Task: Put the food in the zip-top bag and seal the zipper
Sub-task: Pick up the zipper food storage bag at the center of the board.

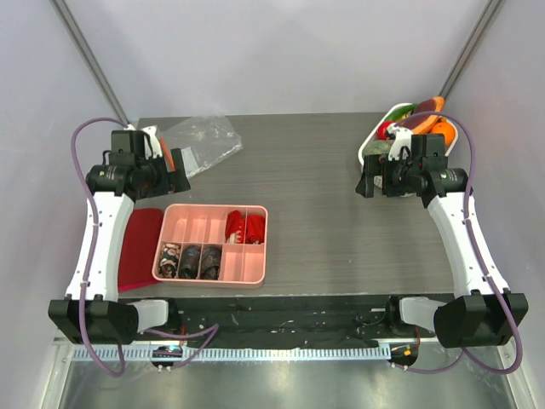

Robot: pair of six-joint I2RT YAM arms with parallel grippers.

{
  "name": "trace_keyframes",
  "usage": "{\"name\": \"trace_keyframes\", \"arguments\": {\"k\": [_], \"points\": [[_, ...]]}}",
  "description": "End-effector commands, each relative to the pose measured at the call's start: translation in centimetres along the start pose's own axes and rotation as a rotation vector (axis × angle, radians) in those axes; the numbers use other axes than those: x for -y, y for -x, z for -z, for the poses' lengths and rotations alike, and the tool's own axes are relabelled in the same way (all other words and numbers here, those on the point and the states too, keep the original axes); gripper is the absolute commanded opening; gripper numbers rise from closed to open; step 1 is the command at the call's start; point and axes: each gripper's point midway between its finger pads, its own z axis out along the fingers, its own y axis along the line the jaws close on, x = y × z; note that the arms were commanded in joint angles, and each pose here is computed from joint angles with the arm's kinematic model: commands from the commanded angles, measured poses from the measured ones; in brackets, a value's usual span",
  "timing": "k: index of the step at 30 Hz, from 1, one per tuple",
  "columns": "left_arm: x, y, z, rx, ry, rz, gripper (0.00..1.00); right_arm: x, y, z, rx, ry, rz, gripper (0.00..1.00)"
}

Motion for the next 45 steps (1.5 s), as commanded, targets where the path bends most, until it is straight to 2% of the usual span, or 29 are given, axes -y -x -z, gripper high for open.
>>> {"name": "trace_keyframes", "arguments": {"k": [1, 4, 8, 11, 12, 14, 15, 17, 18, 19, 21, 23, 28, 33, 40, 45], "points": [[-1.0, 2.9, -0.4, 0.053, 0.073, 0.019, 1.0, -0.6, 1.7, 0.4, 0.054, 0.027, 0.001, 1.0], [-0.6, 3.5, -1.3, 0.029, 0.048, 0.006, 1.0, -0.6, 1.8, 0.3, 0.053, 0.03, 0.002, 1.0], [-1.6, 5.1, -2.8, 0.005, 0.008, 0.1, 1.0, -0.7, 1.9, -0.1, 0.047, 0.042, 0.002, 1.0], [-3.0, 7.8, -4.6, 0.011, -0.033, 0.22, 1.0, -0.7, 1.8, -0.5, 0.036, 0.05, -0.003, 1.0], [-4.3, 8.0, -6.4, -0.018, -0.027, 0.267, 1.0, -0.6, 1.8, -0.6, 0.033, 0.049, -0.005, 1.0], [-4.9, 10.3, -7.6, 0.023, -0.054, 0.312, 1.0, -0.7, 1.9, -0.9, 0.025, 0.054, -0.01, 1.0], [-6.4, 10.8, -9.9, 0.013, -0.055, 0.354, 0.98, -0.6, 1.9, -1.0, 0.021, 0.056, -0.014, 1.0], [-6.5, 12.4, -11.5, 0.022, -0.13, 0.426, 0.93, -0.6, 2.0, -1.2, 0.017, 0.06, -0.017, 1.0], [-7.0, 13.3, -12.4, 0.038, -0.16, 0.45, 0.88, -0.7, 1.9, -1.6, 0.005, 0.066, -0.021, 1.0], [-8.2, 12.9, -14.8, -0.001, -0.176, 0.506, 0.84, -0.6, 1.9, -1.7, 0.002, 0.066, -0.023, 1.0], [-8.4, 14.4, -16.1, 0.016, -0.221, 0.546, 0.79, -0.4, 1.8, -2.1, -0.012, 0.064, -0.027, 1.0], [-9.1, 14.1, -18.4, -0.004, -0.221, 0.586, 0.77, -0.3, 1.8, -2.4, -0.02, 0.062, -0.029, 1.0], [-10.2, 14.4, -22.3, 0.04, -0.238, 0.634, 0.68, 0.1, 1.3, -3.2, -0.046, 0.054, -0.036, 1.0], [-11.4, 12.8, -26.3, -0.003, -0.221, 0.672, 0.65, 0.3, 1.0, -3.7, -0.062, 0.051, -0.043, 1.0], [-11.9, 11.7, -29.4, -0.023, -0.218, 0.695, 0.63, 0.8, 1.2, -4.3, -0.074, 0.035, -0.05, 1.0], [-10.8, 12.5, -30.6, 0.003, -0.276, 0.685, 0.52, 1.0, 0.6, -4.9, -0.096, 0.029, -0.054, 0.99]]}}
